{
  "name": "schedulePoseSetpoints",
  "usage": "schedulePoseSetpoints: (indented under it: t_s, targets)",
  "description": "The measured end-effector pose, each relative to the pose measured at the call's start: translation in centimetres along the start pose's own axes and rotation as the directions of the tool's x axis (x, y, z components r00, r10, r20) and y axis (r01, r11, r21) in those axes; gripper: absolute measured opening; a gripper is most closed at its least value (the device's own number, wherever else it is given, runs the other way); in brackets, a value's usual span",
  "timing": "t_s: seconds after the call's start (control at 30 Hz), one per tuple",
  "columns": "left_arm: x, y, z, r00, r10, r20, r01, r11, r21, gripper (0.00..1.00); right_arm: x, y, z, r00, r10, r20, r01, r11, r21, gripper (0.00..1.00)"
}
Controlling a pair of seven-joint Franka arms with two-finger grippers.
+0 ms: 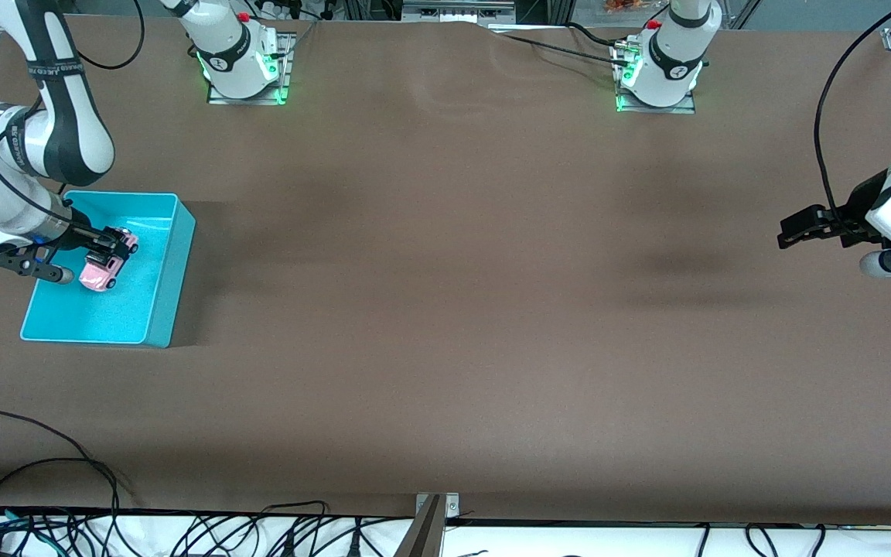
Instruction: Wind and store pink jeep toy
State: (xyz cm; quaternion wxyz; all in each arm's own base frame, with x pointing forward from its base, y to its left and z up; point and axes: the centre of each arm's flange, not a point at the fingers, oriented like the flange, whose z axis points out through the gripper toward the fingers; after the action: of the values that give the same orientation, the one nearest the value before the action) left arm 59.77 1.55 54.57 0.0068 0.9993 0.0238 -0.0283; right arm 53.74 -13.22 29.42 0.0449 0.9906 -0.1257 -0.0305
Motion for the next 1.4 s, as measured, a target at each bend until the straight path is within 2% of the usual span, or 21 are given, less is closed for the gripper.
schedulePoseSetpoints:
  t_s: [0.43,0.67,1.13,1.4]
  targets:
    - [0.0,0.0,0.0,1.000,0.000,0.000,0.000,1.000,0.000,1.00,0.0,3.1,1.7,0.999,-0.043,0.026,0.043,0.999,-0.006,0.55]
    - [0.0,0.0,0.0,1.000,0.000,0.000,0.000,1.000,0.000,1.00,0.0,5.3,3.4,0.999,-0.026,0.036,0.027,1.000,-0.012,0.55]
    - [0.0,0.0,0.0,1.000,0.000,0.000,0.000,1.000,0.000,1.00,-0.8,4.8,8.5,0.995,-0.035,0.091,0.036,0.999,-0.008,0.55]
    - [0.0,0.0,0.0,1.000,0.000,0.000,0.000,1.000,0.000,1.00,-1.5,4.6,10.1,0.995,-0.036,0.089,0.037,0.999,-0.005,0.54]
